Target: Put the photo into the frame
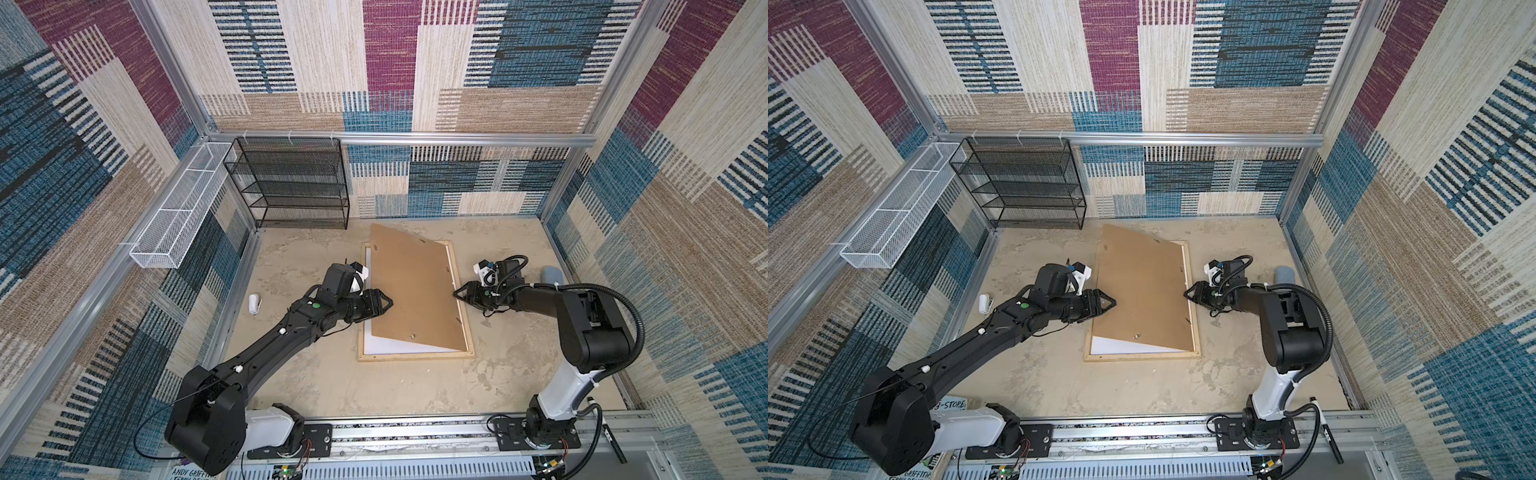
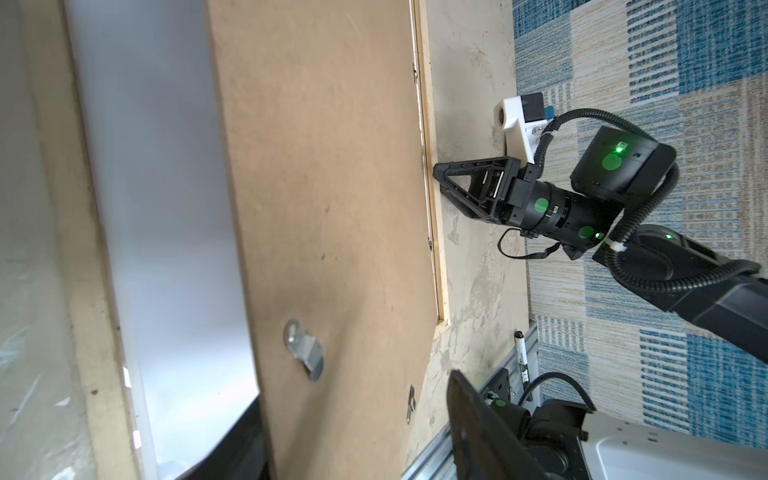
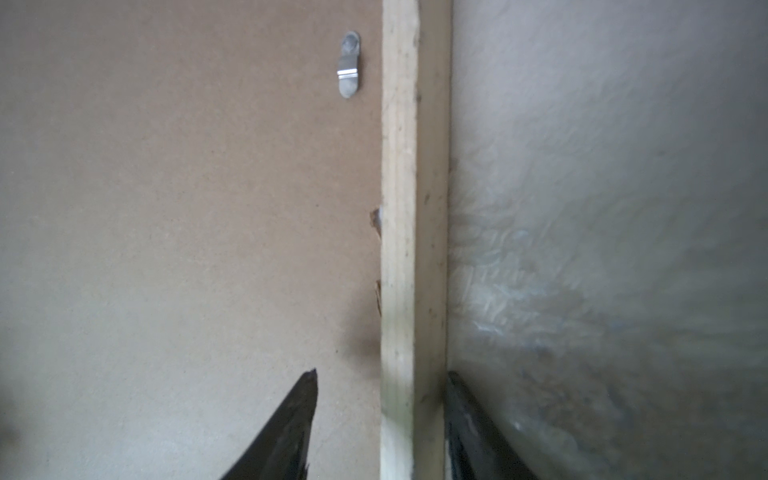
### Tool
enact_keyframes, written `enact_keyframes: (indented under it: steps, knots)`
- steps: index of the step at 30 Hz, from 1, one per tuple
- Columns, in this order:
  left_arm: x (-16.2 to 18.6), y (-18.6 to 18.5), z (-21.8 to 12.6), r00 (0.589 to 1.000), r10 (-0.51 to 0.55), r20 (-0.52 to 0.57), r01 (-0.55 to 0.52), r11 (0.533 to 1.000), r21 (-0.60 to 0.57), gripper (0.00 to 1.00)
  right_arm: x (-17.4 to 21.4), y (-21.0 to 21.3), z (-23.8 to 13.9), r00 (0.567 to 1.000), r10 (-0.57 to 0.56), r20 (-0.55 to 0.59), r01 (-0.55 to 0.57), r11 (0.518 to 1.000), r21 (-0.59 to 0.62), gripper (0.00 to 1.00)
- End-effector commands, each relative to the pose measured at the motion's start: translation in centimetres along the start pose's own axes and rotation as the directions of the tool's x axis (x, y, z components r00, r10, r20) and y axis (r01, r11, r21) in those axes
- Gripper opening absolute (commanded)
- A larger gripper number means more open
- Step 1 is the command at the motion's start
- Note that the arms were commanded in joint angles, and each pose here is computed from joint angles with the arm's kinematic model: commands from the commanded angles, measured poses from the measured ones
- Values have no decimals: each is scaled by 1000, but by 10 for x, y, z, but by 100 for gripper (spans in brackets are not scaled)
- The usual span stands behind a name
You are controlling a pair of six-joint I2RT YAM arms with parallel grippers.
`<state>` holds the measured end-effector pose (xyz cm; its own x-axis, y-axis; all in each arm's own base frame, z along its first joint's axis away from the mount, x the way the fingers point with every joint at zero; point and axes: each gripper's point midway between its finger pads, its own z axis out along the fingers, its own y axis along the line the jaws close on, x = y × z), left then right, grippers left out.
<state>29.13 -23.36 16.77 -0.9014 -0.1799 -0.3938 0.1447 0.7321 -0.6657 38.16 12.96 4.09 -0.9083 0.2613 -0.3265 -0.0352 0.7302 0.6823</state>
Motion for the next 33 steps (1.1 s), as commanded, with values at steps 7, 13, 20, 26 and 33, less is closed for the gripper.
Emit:
enact_keyframes:
  steps: [7, 13, 20, 26, 33]
  knots:
    - [-3, -2, 2, 992, 124, -20, -124, 992, -10, 62, -2, 6, -2, 1000, -11, 7, 11, 1000, -13, 51]
    - [1, 3, 14, 991, 122, -58, -123, 992, -9, 62, -3, 7, -4, 1000, -13, 9, 14, 1000, -18, 51]
    - [-4, 19, 9, 986, 155, -58, -161, 980, -118, 62, -3, 6, -3, 1000, -11, 9, 11, 1000, -10, 51]
    - [-9, 28, 2, 983, 173, -62, -182, 963, -201, 62, -4, 5, -4, 1000, -14, 13, 14, 1000, -5, 51]
    - [-11, 25, 1, 982, 180, -55, -187, 963, -196, 62, -3, 5, -4, 1000, -13, 10, 13, 1000, -2, 51]
